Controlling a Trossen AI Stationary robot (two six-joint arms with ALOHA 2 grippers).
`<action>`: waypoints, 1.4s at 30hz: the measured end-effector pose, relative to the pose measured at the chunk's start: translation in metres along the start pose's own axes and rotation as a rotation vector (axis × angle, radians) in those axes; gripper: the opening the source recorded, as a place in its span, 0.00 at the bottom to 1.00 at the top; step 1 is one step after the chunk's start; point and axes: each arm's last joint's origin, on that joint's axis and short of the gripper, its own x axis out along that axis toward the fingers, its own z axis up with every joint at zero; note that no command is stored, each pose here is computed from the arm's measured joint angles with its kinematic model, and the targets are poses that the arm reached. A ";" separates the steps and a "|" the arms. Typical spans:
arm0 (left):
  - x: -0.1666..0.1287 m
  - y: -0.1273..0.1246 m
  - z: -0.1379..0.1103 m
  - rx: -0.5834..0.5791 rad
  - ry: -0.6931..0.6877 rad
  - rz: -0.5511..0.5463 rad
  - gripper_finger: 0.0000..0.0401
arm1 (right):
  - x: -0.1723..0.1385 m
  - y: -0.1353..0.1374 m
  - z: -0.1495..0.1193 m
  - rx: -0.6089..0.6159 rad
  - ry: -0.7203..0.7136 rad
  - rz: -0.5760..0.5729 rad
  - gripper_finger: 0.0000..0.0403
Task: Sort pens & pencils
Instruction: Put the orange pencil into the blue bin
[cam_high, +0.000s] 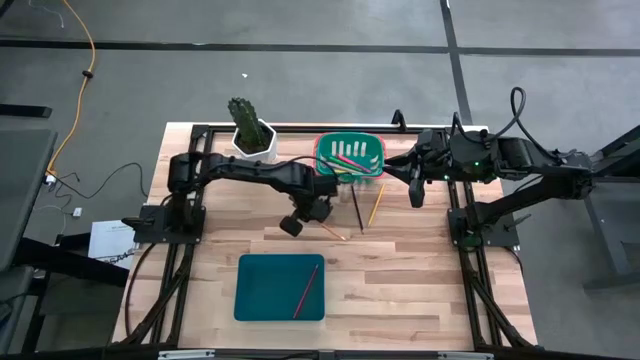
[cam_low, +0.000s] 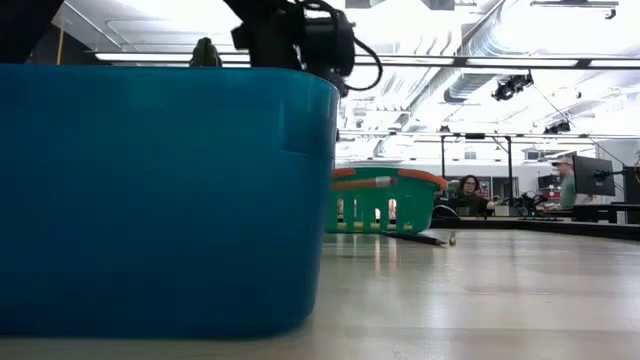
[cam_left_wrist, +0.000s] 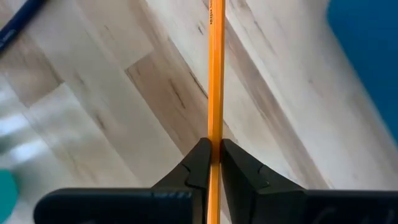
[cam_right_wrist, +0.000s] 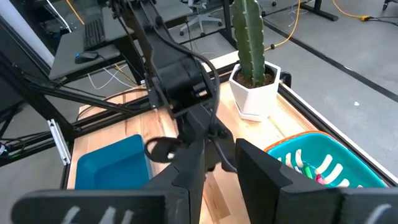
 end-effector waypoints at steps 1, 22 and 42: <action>-0.004 -0.002 0.000 -0.009 -0.001 -0.003 0.06 | 0.000 0.000 0.000 0.000 0.000 0.000 0.21; -0.043 -0.067 0.010 -0.148 0.079 -0.145 0.06 | 0.000 0.000 0.000 -0.008 0.000 0.000 0.21; -0.050 -0.130 0.033 -0.259 0.106 -0.191 0.06 | 0.000 0.000 -0.002 -0.028 0.030 0.021 0.21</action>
